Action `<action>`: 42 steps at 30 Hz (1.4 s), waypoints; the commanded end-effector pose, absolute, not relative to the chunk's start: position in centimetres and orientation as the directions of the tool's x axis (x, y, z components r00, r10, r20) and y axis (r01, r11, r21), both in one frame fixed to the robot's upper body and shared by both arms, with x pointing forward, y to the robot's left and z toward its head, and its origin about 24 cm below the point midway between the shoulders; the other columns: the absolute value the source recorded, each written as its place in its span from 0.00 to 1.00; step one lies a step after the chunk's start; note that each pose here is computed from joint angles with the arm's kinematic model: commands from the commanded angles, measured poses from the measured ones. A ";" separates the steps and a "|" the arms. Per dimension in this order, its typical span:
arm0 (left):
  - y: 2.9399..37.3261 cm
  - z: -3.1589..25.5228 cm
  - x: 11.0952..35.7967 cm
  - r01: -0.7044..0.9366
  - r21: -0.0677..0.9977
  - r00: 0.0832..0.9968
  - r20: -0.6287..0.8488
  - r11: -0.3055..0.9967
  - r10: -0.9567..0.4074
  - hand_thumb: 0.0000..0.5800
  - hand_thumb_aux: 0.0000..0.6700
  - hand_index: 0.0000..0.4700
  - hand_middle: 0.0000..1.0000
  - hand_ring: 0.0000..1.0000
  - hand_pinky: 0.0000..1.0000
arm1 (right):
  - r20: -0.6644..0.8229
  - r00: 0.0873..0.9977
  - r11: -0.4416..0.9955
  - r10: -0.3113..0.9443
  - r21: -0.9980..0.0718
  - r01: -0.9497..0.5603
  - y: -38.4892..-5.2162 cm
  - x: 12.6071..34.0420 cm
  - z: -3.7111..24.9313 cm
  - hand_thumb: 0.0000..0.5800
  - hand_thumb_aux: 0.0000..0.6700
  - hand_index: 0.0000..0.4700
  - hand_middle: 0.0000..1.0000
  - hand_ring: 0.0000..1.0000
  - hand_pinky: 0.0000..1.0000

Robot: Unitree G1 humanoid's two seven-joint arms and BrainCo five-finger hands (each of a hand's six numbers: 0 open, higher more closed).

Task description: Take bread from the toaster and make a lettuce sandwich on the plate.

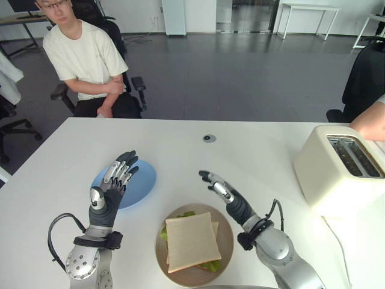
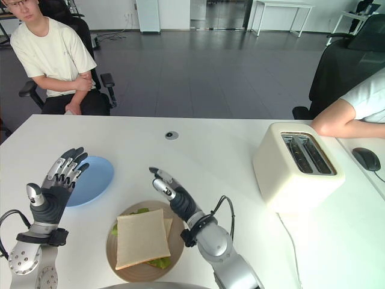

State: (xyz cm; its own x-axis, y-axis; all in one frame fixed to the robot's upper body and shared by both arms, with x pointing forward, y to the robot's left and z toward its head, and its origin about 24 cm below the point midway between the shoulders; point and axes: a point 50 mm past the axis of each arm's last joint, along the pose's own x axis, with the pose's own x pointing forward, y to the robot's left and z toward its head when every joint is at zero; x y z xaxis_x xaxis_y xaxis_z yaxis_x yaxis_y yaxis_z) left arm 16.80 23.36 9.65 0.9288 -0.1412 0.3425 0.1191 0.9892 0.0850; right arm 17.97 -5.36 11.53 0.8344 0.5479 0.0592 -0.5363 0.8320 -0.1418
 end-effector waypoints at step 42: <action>17.2 2.4 20.7 0.854 0.460 0.497 -0.584 0.243 -0.641 1.00 1.00 1.00 1.00 1.00 1.00 | -0.452 0.729 0.662 0.514 -0.331 -0.672 -9.4 19.6 0.0 1.00 1.00 1.00 1.00 1.00 1.00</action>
State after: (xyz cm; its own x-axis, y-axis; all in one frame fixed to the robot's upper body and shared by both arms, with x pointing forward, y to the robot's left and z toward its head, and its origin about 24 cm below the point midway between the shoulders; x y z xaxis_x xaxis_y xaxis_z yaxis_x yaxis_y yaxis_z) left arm 20.39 17.36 3.89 0.5033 -0.6732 -0.5417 0.8409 0.2372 0.4865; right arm 18.51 -7.33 1.95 0.6420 0.6758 -0.3621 -0.7667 0.5630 -0.3086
